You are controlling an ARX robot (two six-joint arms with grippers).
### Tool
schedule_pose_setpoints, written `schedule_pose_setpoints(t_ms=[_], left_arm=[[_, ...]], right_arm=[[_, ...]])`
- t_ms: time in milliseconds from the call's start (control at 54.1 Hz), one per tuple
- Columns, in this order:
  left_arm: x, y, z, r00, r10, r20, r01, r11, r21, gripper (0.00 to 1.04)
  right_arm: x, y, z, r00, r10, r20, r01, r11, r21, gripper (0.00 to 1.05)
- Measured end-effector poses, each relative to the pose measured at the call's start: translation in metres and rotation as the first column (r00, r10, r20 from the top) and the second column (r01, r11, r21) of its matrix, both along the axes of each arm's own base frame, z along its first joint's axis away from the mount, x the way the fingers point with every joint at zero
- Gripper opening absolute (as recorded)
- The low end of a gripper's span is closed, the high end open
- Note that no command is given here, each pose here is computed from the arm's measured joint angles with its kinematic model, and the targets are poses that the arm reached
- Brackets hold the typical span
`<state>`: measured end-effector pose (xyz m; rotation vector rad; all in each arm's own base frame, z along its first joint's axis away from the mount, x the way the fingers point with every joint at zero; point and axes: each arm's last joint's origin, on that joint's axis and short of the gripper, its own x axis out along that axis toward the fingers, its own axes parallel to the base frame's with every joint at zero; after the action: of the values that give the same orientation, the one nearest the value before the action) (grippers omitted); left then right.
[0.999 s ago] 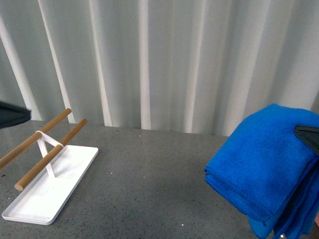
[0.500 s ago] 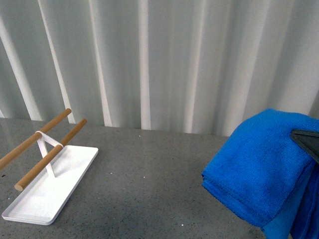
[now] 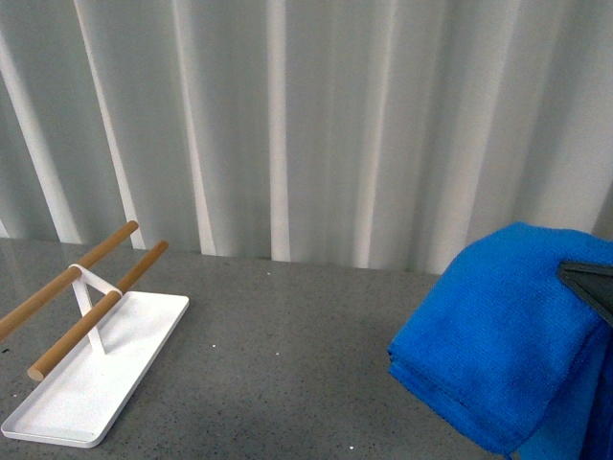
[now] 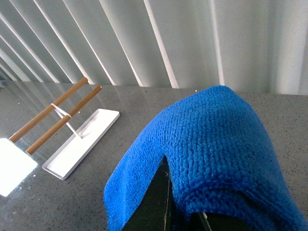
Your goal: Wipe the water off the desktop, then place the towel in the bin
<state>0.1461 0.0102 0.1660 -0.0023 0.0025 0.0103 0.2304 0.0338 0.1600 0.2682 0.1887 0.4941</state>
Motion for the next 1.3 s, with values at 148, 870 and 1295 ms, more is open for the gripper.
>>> schedule_pose_setpoints(t_ms=[148,870,1295], left_arm=[[-0.007,-0.009,0.004,1.0,-0.007,0.014,0.007,1.0,0.0,0.04],[-0.032,-0.01,0.009,0.999,-0.011,0.03,0.011,1.0,0.0,0.04],[-0.049,-0.01,0.006,1.0,-0.011,0.026,0.011,1.0,0.0,0.04]], right_arm=[[0.0,0.003,-0.001,1.0,0.002,-0.002,-0.002,1.0,-0.004,0.03],[-0.002,0.007,0.0,0.999,0.034,-0.001,-0.034,0.999,-0.003,0.03],[-0.003,0.007,0.001,1.0,0.029,-0.005,-0.029,1.0,-0.007,0.03]])
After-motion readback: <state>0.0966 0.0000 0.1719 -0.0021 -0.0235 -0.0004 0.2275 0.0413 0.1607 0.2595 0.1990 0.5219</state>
